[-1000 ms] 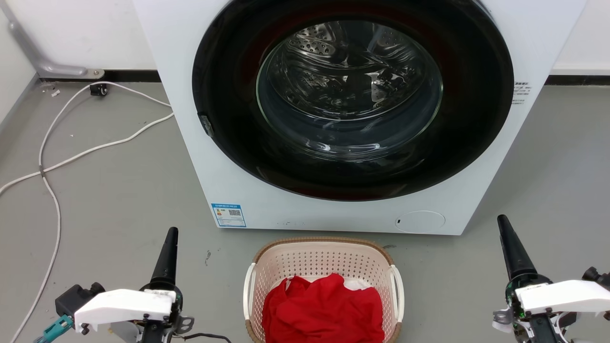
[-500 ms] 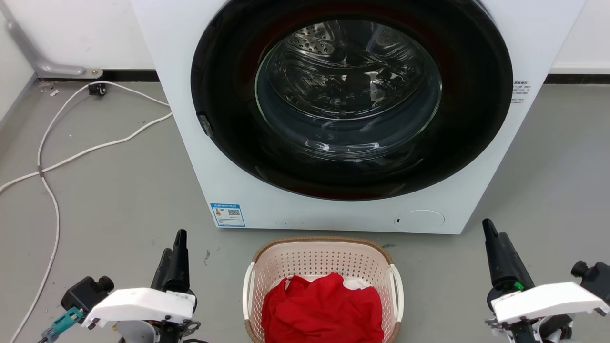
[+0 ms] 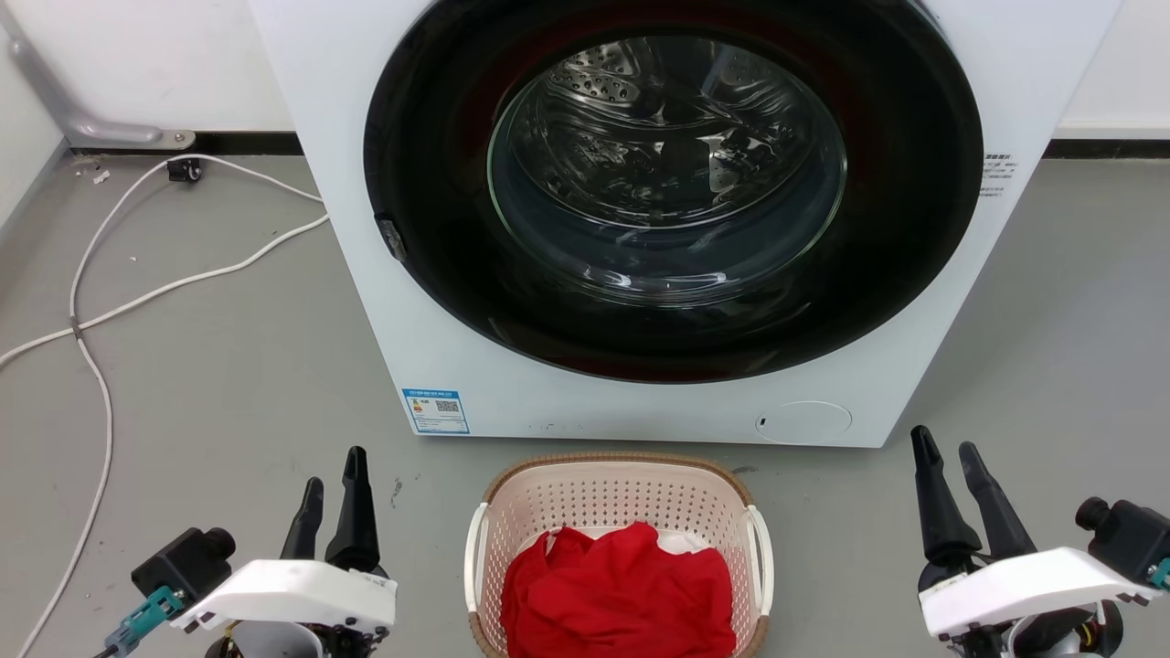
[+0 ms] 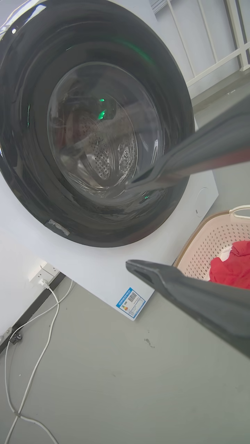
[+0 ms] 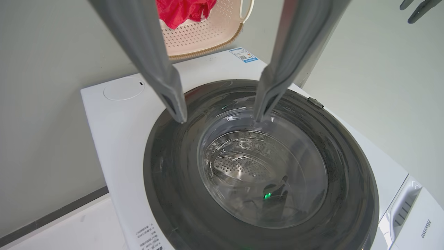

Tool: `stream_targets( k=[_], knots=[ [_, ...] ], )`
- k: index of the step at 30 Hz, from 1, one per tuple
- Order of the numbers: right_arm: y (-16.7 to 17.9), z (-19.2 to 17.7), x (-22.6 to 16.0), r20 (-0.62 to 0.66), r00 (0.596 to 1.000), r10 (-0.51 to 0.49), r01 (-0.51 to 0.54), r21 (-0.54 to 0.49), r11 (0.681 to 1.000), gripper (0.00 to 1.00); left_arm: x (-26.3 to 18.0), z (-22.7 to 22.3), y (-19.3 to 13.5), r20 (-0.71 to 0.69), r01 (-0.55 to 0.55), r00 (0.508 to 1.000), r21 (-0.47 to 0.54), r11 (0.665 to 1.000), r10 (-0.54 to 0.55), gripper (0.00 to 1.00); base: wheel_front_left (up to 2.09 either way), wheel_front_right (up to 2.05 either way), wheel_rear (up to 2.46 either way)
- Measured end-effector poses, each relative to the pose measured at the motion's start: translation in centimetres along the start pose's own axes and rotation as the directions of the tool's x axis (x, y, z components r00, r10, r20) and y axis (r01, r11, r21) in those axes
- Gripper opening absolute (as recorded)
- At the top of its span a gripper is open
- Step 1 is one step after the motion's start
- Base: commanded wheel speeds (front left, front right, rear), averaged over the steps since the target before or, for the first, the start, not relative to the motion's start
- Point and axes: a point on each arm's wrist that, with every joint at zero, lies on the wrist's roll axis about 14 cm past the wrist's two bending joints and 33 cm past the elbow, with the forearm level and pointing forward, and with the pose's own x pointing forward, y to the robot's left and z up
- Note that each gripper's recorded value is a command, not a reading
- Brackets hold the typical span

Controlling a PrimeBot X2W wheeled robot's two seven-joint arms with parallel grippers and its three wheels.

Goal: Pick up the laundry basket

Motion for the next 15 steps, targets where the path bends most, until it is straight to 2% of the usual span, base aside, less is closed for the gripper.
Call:
stream_targets(
  k=[15],
  knots=[
    [0.89, 0.35, -0.21, 0.021, 0.999, 0.041, -0.036, -0.194, 0.980, 1.00, -0.26, -0.09, -0.49, 0.025, 0.017, 0.999, 0.180, 0.983, -0.022, 1.00, 0.00, 0.00, 0.00]
  ],
)
